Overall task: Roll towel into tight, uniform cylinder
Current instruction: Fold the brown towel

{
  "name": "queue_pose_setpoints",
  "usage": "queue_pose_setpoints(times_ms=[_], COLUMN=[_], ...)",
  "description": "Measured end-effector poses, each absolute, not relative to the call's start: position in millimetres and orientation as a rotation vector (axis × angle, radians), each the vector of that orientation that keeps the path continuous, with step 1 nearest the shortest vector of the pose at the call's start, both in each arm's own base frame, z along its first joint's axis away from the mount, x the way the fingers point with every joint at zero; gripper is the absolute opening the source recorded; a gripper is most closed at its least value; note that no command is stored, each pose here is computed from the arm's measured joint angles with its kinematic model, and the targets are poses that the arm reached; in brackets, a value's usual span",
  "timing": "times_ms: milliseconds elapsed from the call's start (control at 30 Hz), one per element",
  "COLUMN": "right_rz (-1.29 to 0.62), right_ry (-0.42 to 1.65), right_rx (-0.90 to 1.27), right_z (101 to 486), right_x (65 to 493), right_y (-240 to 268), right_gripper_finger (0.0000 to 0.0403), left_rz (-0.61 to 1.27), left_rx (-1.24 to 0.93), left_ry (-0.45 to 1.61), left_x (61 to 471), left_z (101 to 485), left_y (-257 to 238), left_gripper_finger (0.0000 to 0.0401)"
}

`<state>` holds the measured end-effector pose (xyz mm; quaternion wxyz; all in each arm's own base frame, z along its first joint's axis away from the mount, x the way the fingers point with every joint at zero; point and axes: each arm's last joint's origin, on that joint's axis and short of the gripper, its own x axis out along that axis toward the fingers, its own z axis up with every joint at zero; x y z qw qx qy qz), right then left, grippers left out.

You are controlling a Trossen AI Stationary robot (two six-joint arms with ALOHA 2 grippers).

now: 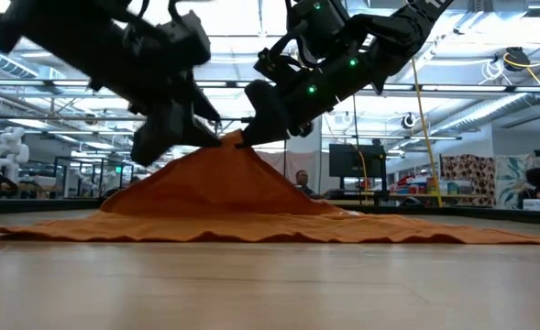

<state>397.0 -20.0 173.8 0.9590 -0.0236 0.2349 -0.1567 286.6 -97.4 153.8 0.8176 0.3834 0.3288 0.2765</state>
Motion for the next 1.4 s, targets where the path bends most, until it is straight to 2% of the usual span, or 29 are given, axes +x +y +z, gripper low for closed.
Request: queue_pose_setpoints(times_ms=[167, 400, 633, 867, 1133, 1400], right_rz=[-0.308, -0.261, -0.259, -0.259, -0.26, -0.267], right_ry=[0.48, 0.49, 0.496, 0.497, 0.495, 0.486], right_rx=[-0.046, -0.012, -0.011, -0.011, -0.006, 0.021], right_z=[173.4, 172.2, 171.9, 171.7, 171.9, 172.3], right_x=[396.9, 396.7, 396.5, 396.4, 396.5, 396.7], right_y=[-19.8, -17.6, -16.8, -16.5, -16.5, -16.5], right_gripper_finger=[0.0, 0.0, 0.0, 0.0, 0.0, 0.0], left_rz=[0.655, 0.698, 0.528, 0.534, 0.511, 0.544], left_rx=[0.845, 0.833, 0.645, 0.611, 0.504, 0.513], left_ry=[0.704, 0.713, 0.705, 0.752, 0.685, 0.69], left_x=[286.4, 280.7, 281.8, 282.8, 282.8, 288.9], left_z=[152.7, 173.5, 190.6, 187.4, 185.3, 167.4], left_y=[-94.4, -79.7, -62.0, -48.1, -65.2, -72.4], left_gripper_finger=[0.0235, 0.0235, 0.0235, 0.0235, 0.0235, 0.0235])
